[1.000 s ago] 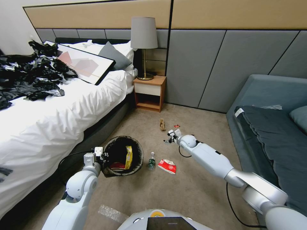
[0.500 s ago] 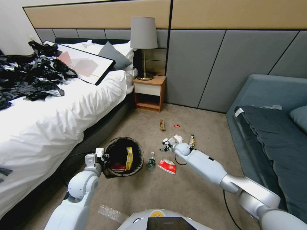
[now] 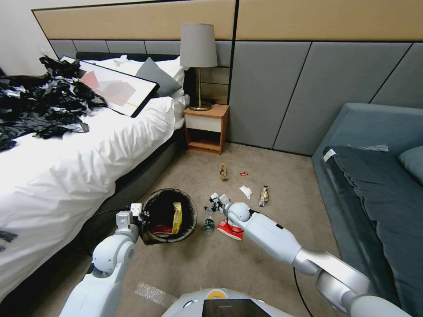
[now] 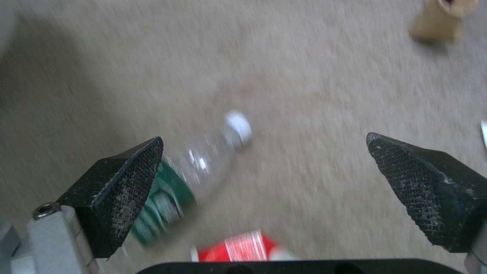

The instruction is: Pick up the trash bin, then pick up the garbage from the floor and place it into the trash bin.

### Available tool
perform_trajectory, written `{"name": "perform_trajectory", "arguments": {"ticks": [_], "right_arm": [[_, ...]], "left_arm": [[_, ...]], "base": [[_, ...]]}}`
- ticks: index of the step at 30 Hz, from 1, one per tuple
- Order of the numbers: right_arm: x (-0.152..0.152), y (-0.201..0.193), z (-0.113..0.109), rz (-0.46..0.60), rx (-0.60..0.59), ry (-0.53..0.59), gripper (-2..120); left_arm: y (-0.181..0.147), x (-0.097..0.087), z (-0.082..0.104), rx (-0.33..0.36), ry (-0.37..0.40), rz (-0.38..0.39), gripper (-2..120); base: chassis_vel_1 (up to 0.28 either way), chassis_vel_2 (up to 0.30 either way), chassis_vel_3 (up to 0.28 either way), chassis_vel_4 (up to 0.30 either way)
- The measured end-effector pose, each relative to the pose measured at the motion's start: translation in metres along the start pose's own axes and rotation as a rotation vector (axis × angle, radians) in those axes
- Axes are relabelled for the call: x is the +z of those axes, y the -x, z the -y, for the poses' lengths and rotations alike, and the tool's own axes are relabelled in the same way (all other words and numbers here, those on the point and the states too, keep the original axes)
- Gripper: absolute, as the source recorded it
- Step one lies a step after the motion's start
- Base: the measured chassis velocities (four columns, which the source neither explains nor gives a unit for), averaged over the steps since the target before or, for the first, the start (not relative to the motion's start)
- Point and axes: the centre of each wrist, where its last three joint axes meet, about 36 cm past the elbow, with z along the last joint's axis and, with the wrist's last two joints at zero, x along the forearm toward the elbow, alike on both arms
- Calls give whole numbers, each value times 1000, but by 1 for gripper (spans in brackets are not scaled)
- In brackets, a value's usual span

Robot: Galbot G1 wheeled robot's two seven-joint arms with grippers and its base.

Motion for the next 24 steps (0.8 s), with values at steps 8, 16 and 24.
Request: {"name": "perform_trajectory", "arguments": {"ticks": [8,16,24], "right_arm": [[36,-5,-11,-43,-4,18,100],[50,4,-21,-74,-11,35,100],[70,12,-20,-112,1,44,100]], "left_arm": [[2,0,1,3,1,0,0],[3,0,1,4,3,-3,0],[5,1,2,6,3,-7,0]], "base": [[0,0,0,0],[0,0,0,0],[0,0,0,0]]}}
